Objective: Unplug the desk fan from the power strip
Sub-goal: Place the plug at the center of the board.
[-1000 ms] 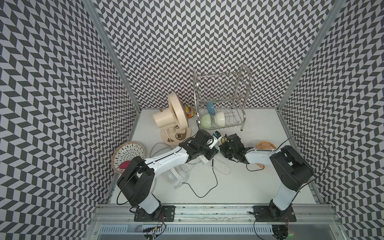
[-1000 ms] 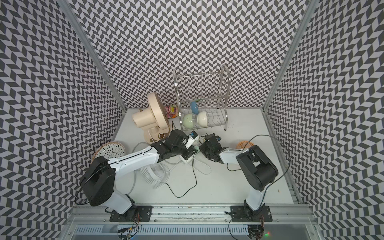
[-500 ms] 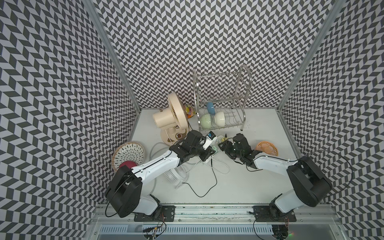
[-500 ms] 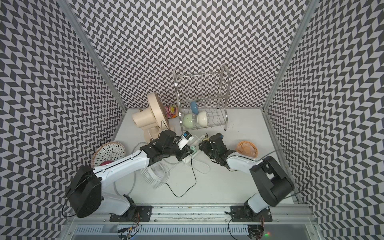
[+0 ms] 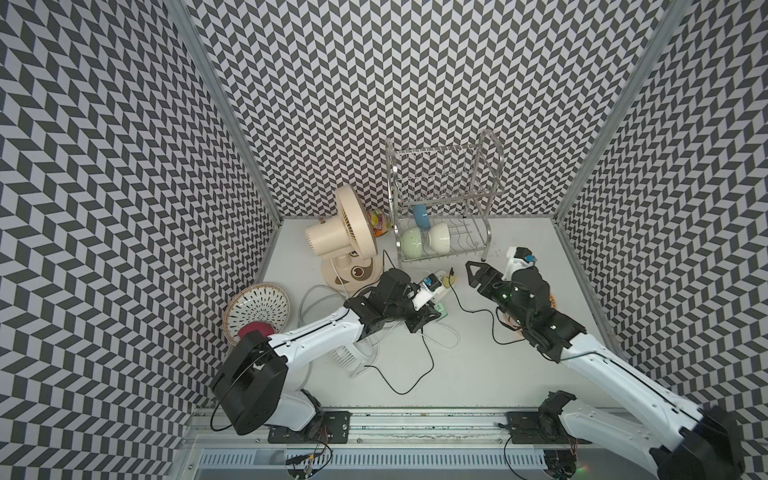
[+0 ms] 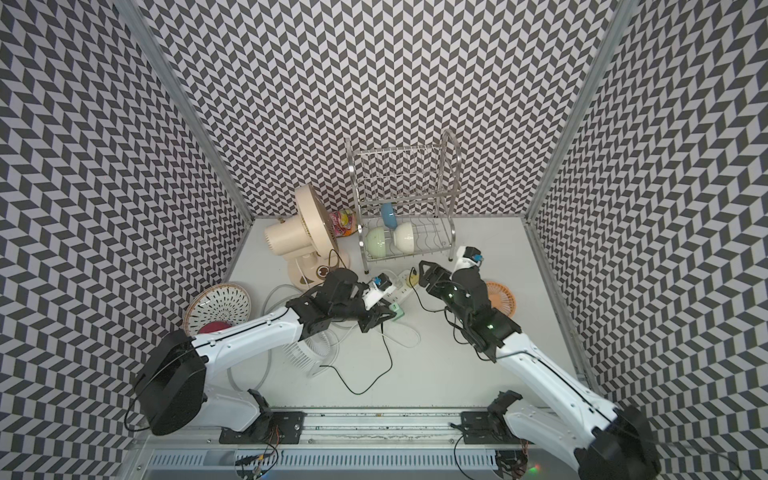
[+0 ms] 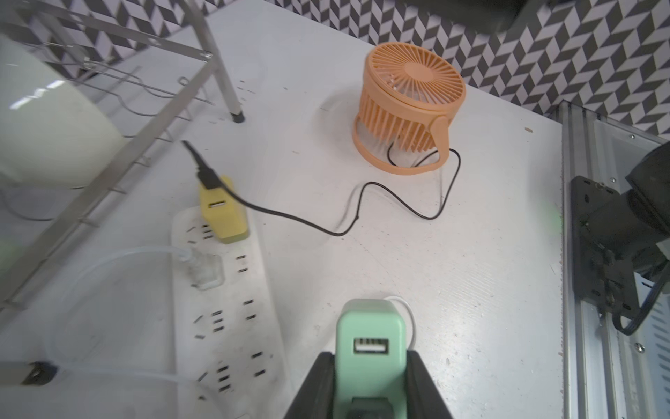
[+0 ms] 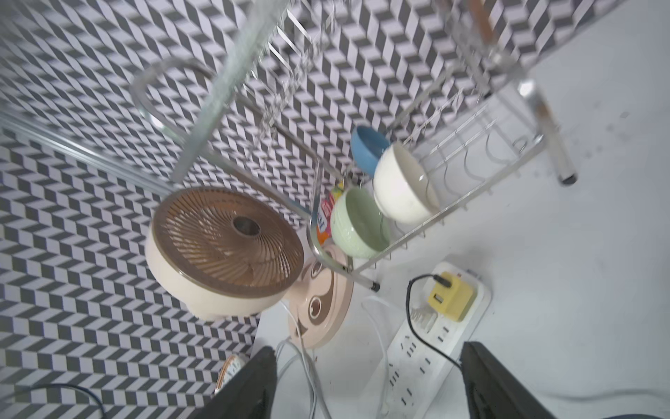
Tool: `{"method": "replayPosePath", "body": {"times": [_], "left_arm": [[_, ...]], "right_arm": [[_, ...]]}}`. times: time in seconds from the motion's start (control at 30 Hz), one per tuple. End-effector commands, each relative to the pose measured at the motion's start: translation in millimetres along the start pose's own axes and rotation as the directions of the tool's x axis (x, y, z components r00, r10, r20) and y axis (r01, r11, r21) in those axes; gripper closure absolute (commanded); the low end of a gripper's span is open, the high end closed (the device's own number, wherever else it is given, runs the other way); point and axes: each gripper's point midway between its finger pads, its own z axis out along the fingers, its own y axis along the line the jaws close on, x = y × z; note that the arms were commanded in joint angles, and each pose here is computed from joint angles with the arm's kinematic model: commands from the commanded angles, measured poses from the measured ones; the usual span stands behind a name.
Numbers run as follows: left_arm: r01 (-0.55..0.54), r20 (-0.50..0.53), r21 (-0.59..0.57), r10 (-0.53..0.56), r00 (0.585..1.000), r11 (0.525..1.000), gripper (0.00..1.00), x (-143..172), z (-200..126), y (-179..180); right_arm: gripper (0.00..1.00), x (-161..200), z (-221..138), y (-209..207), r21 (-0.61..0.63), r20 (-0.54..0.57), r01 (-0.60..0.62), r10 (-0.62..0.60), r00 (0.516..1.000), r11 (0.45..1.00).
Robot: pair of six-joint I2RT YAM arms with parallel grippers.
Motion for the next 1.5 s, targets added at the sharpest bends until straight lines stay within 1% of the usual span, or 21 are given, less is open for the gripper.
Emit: {"method": "replayPosePath", "body": {"times": [0.0, 0.07, 0.13, 0.27, 0.37, 0.4, 0.47, 0.53, 0.6, 0.7, 0.83, 0.93, 1.03, 1.13, 1.23, 1.33, 1.37, 1.43, 1.47], "left_arm": [[-0.118, 0.072, 0.065, 0.114, 0.991, 0.991, 0.85, -31, 18, -30], [-0.180, 0.091, 0.112, 0.170, 0.981, 0.977, 0.85, -37, 30, -55], [-0.221, 0.113, 0.145, 0.206, 0.972, 0.964, 0.85, -42, 40, -73], [-0.238, 0.146, 0.237, 0.208, 0.967, 0.942, 0.84, -50, 59, -99], [-0.246, 0.165, 0.367, 0.197, 0.966, 0.897, 0.82, -50, 69, -127], [-0.245, 0.155, 0.410, 0.198, 0.968, 0.879, 0.80, -45, 74, -137], [-0.216, 0.102, 0.484, 0.191, 0.976, 0.848, 0.77, -30, 87, -147], [-0.173, 0.026, 0.518, 0.187, 0.982, 0.838, 0.74, -16, 102, -148], [-0.141, -0.049, 0.530, 0.196, 0.979, 0.837, 0.68, 2, 117, -147], [-0.146, -0.095, 0.507, 0.223, 0.970, 0.850, 0.60, 17, 132, -143], [-0.163, -0.117, 0.442, 0.237, 0.964, 0.882, 0.43, 25, 141, -129], [-0.176, -0.107, 0.389, 0.234, 0.966, 0.904, 0.26, 23, 141, -118], [-0.191, -0.043, 0.335, 0.217, 0.975, 0.923, 0.14, 2, 128, -109], [-0.187, 0.053, 0.258, 0.179, 0.982, 0.948, 0.12, -29, 104, -95], [-0.114, 0.112, 0.142, 0.099, 0.989, 0.983, 0.13, -51, 77, -67], [0.008, 0.130, 0.037, -0.013, 0.991, 0.999, 0.17, -53, 51, -37], [0.040, 0.156, 0.008, -0.041, 0.987, 0.999, 0.19, -57, 39, -30], [0.120, 0.195, -0.056, -0.107, 0.975, 0.991, 0.22, -47, 16, -15], [0.170, 0.229, -0.092, -0.145, 0.963, 0.981, 0.23, -45, 4, -6]], "right_arm": [[0.21, -35, -28, -20, 0.111, 0.148, 0.053, -0.070, 0.986, 0.992], [0.21, -49, -43, -23, 0.137, 0.190, 0.047, -0.073, 0.979, 0.989], [0.21, -55, -52, -26, 0.157, 0.204, 0.045, -0.077, 0.976, 0.987], [0.22, -59, -58, -28, 0.170, 0.201, 0.039, -0.073, 0.977, 0.985], [0.22, -60, -60, -27, 0.171, 0.198, 0.030, -0.064, 0.978, 0.985], [0.22, -61, -60, -27, 0.170, 0.200, 0.029, -0.063, 0.978, 0.985], [0.23, -62, -61, -25, 0.168, 0.201, 0.031, -0.065, 0.977, 0.985], [0.23, -63, -60, -24, 0.170, 0.200, 0.033, -0.067, 0.978, 0.985], [0.23, -62, -59, -26, 0.175, 0.195, 0.034, -0.068, 0.978, 0.984], [0.23, -60, -57, -26, 0.177, 0.187, 0.033, -0.066, 0.980, 0.984], [0.24, -59, -55, -27, 0.182, 0.182, 0.034, -0.067, 0.981, 0.983], [0.24, -57, -52, -29, 0.189, 0.175, 0.040, -0.074, 0.982, 0.981], [0.24, -54, -48, -30, 0.193, 0.163, 0.051, -0.083, 0.983, 0.980], [0.24, -47, -42, -30, 0.183, 0.137, 0.076, -0.101, 0.985, 0.980], [0.24, -37, -34, -21, 0.127, 0.090, 0.128, -0.140, 0.986, 0.984], [0.25, -15, -21, -11, 0.043, -0.004, 0.195, -0.195, 0.981, 0.980], [0.26, -5, -16, -10, 0.019, -0.049, 0.215, -0.214, 0.976, 0.976], [0.26, 16, -7, -10, -0.018, -0.146, 0.247, -0.247, 0.958, 0.969], [0.27, 27, -4, -11, -0.037, -0.195, 0.262, -0.264, 0.945, 0.964]]}}
